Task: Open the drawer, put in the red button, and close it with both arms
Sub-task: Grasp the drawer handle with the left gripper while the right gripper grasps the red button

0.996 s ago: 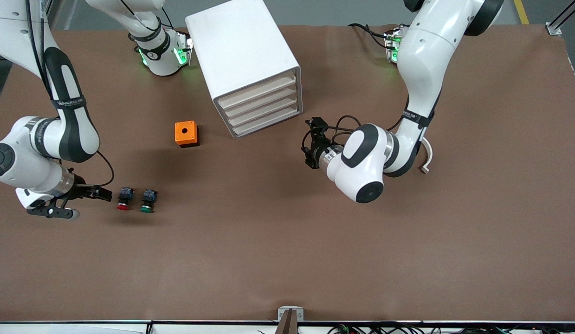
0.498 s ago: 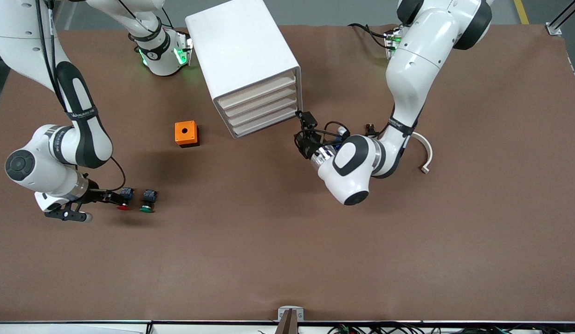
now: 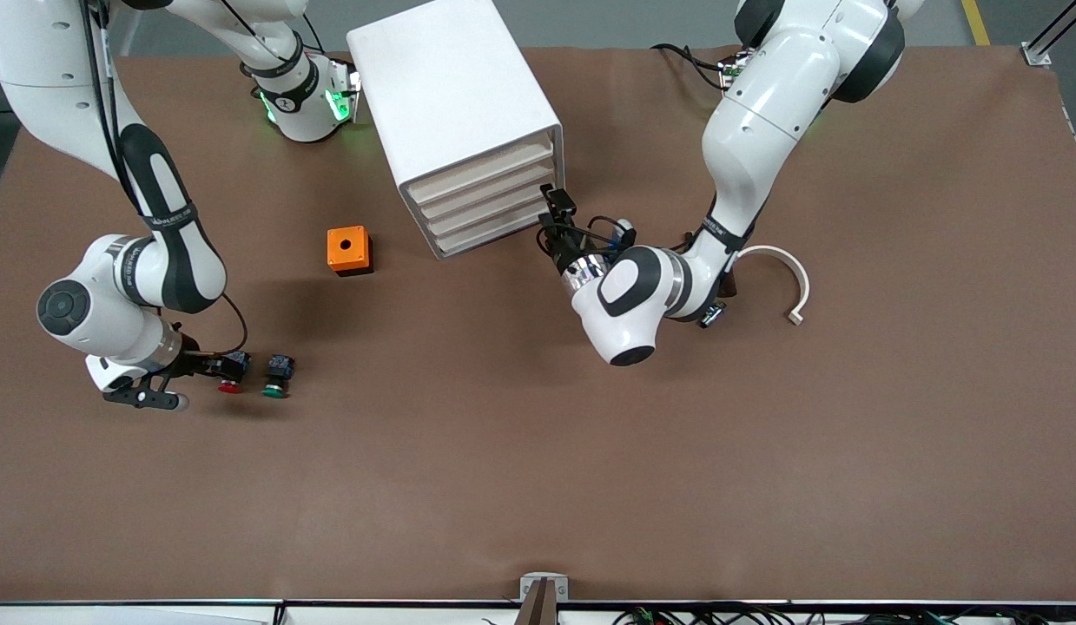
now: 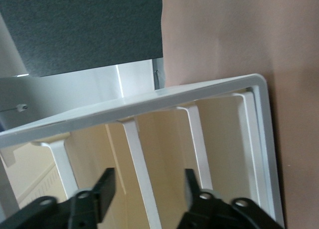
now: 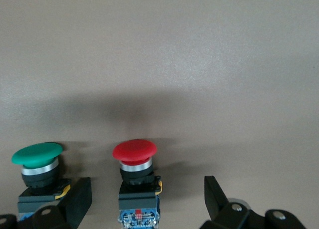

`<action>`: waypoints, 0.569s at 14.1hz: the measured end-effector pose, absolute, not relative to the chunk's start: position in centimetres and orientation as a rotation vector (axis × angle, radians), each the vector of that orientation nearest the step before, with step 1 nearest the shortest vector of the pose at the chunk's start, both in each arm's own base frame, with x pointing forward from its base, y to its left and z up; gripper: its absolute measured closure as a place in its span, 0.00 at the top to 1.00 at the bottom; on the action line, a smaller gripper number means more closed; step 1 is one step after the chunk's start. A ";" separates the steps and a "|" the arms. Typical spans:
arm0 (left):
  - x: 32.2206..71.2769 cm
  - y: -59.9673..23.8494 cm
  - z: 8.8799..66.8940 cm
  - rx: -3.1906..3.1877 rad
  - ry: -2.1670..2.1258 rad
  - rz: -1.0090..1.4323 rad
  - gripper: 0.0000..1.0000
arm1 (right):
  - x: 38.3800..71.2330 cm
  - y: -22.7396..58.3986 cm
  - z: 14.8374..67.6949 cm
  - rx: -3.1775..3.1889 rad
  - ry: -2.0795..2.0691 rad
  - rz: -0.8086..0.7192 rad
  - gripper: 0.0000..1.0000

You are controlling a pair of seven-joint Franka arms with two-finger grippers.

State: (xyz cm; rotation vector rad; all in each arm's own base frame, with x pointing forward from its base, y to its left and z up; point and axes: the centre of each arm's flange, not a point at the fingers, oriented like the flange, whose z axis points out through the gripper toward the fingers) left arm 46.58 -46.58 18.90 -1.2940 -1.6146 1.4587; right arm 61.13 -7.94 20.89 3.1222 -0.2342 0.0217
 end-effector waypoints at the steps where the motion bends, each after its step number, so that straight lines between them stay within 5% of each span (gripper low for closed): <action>1: 46.3 -46.9 18.9 -1.283 -1.599 1.480 0.54 | 60.9 -7.9 20.7 3.121 -0.250 0.015 1.00; 8: 44.6 -48.4 19.0 -1.276 -1.549 1.497 0.49 | 59.6 -6.7 19.0 3.111 -0.356 -0.002 0.99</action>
